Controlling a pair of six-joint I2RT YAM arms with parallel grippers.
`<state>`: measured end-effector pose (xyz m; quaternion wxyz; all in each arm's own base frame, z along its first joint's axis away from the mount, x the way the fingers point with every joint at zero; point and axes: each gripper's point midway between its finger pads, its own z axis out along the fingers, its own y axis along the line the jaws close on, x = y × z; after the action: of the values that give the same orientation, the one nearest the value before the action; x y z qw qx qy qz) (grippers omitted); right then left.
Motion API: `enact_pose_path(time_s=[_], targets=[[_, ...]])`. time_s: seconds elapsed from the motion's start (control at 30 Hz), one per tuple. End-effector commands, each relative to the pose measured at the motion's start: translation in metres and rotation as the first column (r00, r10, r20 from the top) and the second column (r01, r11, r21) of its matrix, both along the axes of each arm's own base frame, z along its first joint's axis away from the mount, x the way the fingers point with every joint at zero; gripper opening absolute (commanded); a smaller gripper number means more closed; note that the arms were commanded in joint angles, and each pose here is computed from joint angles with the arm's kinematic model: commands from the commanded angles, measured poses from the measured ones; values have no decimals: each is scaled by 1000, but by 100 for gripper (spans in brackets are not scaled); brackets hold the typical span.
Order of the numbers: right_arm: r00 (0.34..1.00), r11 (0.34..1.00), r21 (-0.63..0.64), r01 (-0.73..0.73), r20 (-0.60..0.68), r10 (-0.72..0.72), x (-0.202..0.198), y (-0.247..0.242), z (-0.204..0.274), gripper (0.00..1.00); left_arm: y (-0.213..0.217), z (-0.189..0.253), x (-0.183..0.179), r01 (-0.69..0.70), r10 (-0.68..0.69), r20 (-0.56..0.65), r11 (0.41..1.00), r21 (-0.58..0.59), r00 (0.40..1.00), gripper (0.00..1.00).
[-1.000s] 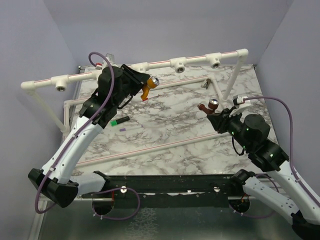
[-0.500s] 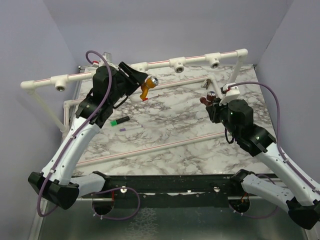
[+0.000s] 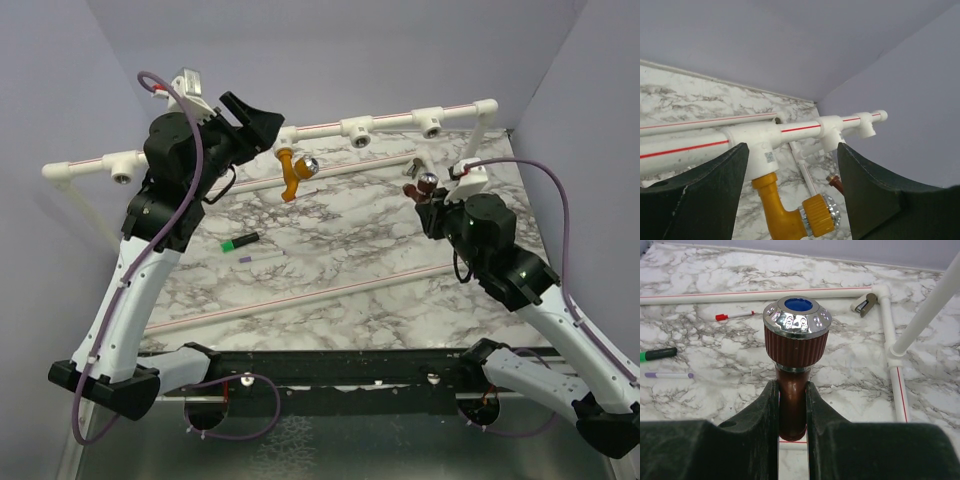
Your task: Install the water faucets
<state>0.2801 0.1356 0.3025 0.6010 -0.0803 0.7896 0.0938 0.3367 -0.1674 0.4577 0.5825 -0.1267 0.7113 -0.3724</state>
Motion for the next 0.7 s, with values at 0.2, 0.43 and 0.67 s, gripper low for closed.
enact_pose_path(time_s=[0.2,0.43,0.67], targets=[[991,998,26,51,120,-54,-5,-19,54,1,-33,38,6,192,-219,151,966,172,964,72],[968,989,-57,133,223,-117,1,-40,74,1,-25,25,43,94,-158,171,938,335,972,72],[936,982,-101,157,332,-115,6,-45,75,0,1,6,74,-69,-16,178,884,462,984,71]])
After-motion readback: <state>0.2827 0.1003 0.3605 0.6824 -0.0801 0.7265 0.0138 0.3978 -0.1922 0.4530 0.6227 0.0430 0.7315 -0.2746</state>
